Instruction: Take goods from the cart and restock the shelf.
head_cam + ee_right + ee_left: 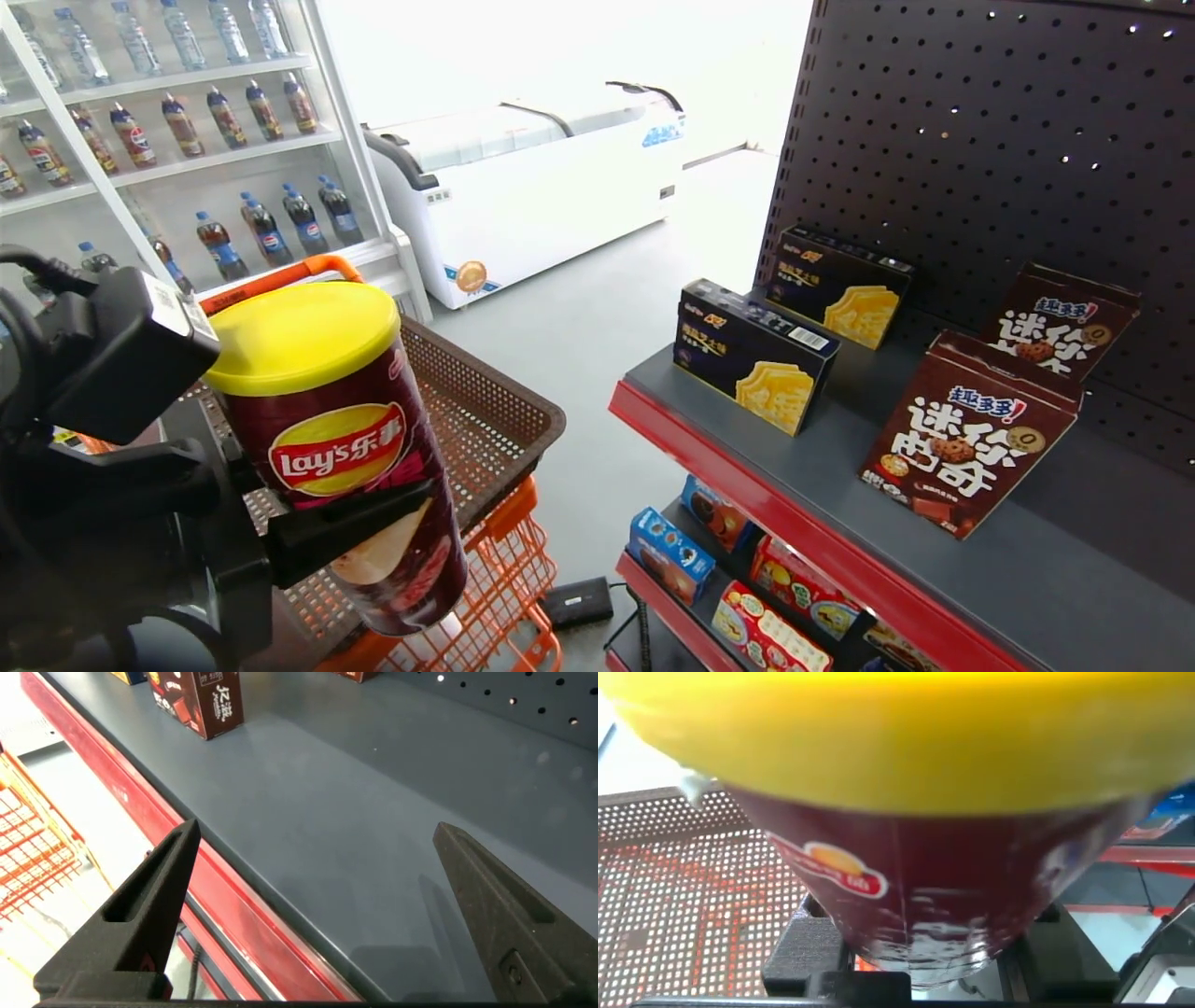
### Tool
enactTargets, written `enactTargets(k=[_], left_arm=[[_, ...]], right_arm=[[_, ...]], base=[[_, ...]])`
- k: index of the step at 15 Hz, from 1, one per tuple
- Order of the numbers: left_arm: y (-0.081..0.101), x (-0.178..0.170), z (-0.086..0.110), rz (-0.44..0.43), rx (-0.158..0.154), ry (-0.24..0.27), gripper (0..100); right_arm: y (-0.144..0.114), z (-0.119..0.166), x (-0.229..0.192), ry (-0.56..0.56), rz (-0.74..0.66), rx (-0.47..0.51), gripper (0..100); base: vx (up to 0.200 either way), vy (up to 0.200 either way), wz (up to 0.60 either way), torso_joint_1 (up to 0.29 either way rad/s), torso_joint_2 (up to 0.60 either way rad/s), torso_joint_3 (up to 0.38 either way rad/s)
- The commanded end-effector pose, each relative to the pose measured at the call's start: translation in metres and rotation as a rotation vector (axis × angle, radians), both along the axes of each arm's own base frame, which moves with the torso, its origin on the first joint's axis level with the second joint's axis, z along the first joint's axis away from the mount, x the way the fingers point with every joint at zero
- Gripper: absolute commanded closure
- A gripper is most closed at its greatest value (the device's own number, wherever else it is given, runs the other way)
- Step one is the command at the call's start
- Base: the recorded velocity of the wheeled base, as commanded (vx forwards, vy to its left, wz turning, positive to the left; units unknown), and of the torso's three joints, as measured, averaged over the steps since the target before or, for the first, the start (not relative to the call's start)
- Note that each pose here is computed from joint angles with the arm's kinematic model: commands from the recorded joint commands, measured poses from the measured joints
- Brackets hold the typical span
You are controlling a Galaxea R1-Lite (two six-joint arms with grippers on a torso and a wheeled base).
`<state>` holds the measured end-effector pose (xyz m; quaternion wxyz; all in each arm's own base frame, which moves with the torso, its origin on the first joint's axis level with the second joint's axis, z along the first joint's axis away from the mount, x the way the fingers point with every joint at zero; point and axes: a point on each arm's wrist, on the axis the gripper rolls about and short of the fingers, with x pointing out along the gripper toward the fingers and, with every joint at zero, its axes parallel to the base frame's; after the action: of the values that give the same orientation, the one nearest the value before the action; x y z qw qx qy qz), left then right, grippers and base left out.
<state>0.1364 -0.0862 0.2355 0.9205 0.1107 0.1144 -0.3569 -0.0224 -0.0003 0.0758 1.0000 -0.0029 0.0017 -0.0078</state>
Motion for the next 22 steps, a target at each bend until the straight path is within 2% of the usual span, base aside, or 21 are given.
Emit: enactTargets(k=[1, 6, 13, 17, 22], left_arm=[[-0.001, 0.000, -0.001, -0.003, 0.002, 0.003, 100], [-0.001, -0.001, -0.001, -0.007, 0.003, 0.002, 100], [-0.022, -0.017, 0.001, -0.168, -0.005, 0.000, 100], [-0.023, -0.017, 0.001, -0.175, -0.006, 0.003, 100], [-0.022, -0.016, -0.003, -0.162, 0.000, 0.014, 100]], right_arm=[[0.000, 0.000, 0.000, 0.000, 0.000, 0.000, 0], [0.000, 0.000, 0.000, 0.000, 0.000, 0.000, 0], [0.000, 0.000, 0.000, 0.000, 0.000, 0.000, 0], [0.000, 0.000, 0.000, 0.000, 0.000, 0.000, 0], [0.000, 0.000, 0.000, 0.000, 0.000, 0.000, 0]], base=[[0.000, 0.000, -0.60, -0.002, 0.00, 0.002], [0.000, 0.000, -0.60, 0.000, 0.01, 0.005], [0.000, 0.000, -0.60, 0.003, 0.00, 0.001], [0.000, 0.000, -0.60, -0.001, 0.00, 0.005], [0.000, 0.000, 0.00, 0.000, 0.00, 0.000]])
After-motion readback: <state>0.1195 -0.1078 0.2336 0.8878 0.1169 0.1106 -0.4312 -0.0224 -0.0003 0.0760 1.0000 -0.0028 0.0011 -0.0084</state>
